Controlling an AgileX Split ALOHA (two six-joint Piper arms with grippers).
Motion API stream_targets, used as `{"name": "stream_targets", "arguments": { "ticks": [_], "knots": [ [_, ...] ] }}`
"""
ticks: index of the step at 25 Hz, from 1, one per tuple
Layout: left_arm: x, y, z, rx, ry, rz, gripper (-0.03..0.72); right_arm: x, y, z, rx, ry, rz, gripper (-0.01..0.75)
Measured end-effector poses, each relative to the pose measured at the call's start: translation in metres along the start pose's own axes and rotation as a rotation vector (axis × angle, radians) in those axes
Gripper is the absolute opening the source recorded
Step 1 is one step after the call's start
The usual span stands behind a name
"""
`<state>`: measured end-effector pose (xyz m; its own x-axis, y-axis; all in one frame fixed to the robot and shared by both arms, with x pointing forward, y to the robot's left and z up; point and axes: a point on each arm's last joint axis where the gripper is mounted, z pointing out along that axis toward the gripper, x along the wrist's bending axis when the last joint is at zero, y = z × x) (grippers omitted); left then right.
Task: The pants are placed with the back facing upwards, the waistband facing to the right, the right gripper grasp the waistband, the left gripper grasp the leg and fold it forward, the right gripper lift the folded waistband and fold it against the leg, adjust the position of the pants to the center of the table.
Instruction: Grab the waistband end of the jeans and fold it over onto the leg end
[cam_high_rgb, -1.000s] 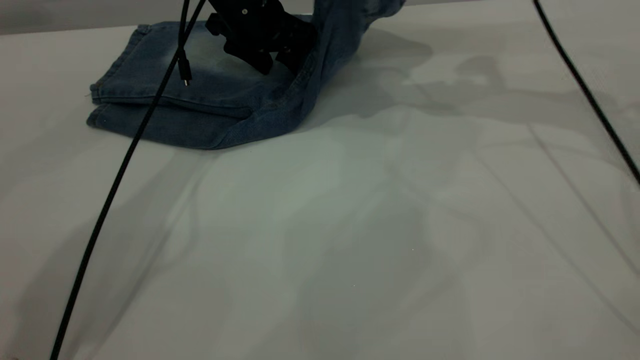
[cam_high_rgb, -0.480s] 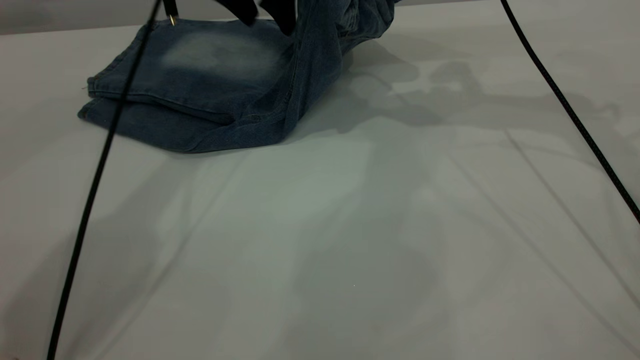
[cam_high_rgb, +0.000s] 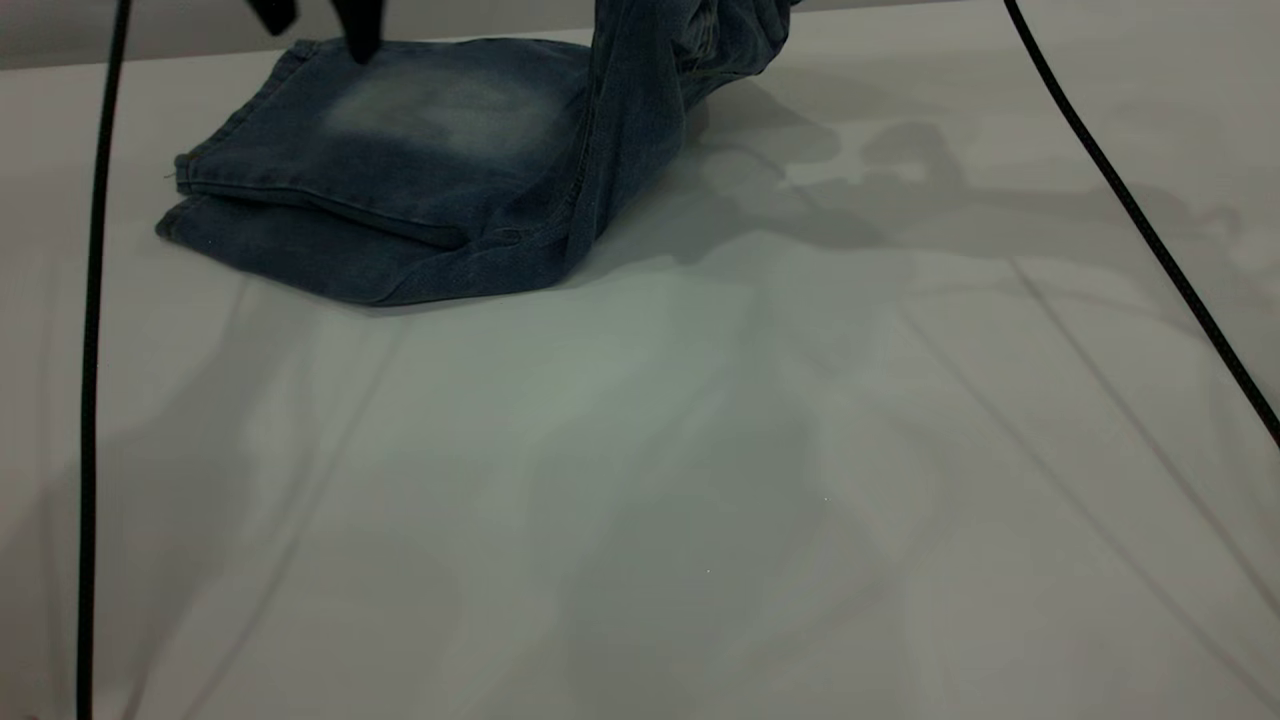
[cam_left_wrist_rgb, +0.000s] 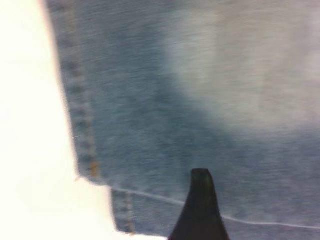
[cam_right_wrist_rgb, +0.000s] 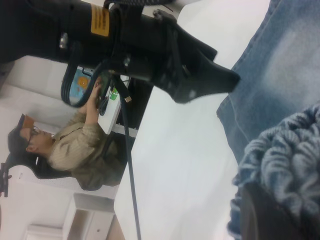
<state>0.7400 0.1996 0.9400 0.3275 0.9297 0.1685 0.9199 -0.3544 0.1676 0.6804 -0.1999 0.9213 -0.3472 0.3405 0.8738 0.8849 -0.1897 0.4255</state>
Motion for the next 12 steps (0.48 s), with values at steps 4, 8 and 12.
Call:
{"name": "stream_targets", "arguments": {
  "ticks": [4, 8, 12],
  "knots": [
    [0.021, -0.003, 0.007, -0.008, 0.000, -0.071, 0.531, 0.000, 0.000, 0.000, -0.002, 0.001, -0.003, 0.060],
    [0.021, -0.001, 0.026, -0.027, -0.038, -0.089, 0.531, 0.000, 0.001, 0.000, -0.007, 0.003, 0.000, 0.060],
    [0.015, -0.001, 0.054, -0.019, -0.050, -0.085, 0.531, 0.000, 0.000, 0.000, 0.000, 0.001, -0.002, 0.060]
  ]
}}
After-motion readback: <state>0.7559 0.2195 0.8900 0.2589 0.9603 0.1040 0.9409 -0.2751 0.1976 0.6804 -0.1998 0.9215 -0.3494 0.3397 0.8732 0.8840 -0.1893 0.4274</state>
